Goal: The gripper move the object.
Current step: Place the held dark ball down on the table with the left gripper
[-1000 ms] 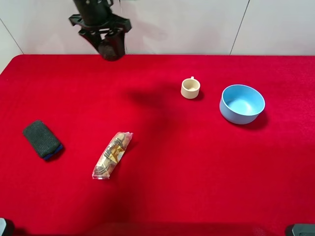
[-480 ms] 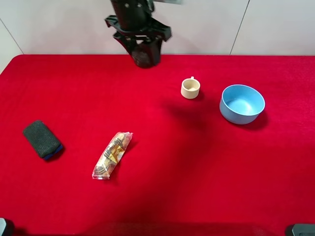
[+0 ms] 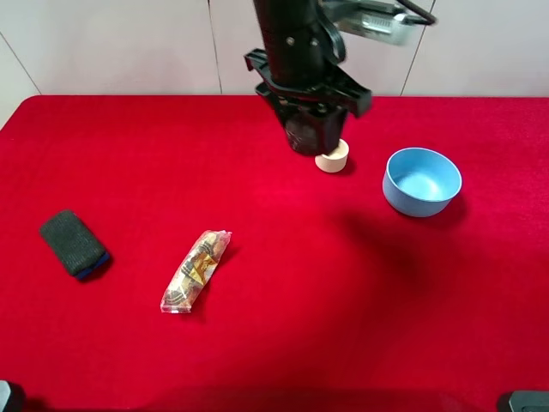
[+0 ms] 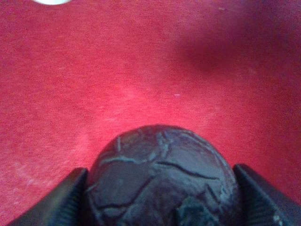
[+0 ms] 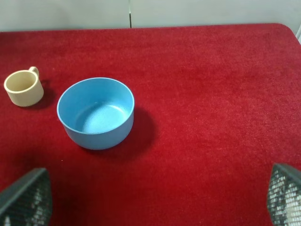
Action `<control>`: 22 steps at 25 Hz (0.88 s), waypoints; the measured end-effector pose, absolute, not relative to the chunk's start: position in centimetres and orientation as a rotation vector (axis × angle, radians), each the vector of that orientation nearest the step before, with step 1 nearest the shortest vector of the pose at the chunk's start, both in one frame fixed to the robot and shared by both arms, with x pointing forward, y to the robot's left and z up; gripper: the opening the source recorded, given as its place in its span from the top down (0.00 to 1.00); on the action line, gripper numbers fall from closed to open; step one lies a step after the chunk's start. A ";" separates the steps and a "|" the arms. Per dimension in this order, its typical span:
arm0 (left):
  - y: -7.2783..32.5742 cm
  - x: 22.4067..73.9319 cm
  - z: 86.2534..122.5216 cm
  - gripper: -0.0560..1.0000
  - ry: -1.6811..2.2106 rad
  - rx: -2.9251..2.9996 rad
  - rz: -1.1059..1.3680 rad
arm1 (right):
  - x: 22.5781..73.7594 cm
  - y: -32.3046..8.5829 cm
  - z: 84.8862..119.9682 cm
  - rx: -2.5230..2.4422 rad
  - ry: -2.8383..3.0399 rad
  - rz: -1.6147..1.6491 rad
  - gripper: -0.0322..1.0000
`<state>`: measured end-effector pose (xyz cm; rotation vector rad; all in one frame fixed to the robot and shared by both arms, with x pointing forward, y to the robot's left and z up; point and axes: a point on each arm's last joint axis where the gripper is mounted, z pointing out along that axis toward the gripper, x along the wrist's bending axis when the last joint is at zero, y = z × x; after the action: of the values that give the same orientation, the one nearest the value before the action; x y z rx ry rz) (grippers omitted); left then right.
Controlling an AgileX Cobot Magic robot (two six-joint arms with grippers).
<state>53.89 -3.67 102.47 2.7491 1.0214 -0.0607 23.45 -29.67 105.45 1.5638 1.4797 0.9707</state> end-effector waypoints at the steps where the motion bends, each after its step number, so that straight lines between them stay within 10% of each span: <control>1: -4.2 53.3 102.5 0.38 1.000 2.757 -0.063 | 23.5 -29.7 105.5 1.564 1.480 0.971 0.30; 22: -11.4 47.7 98.9 0.38 0.788 2.854 -0.119 | 23.5 -29.7 105.5 1.564 1.480 0.971 0.30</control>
<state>47.73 -11.35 98.93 2.8542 0.7884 -0.1193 23.45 -29.67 105.45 1.5638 1.4797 0.9707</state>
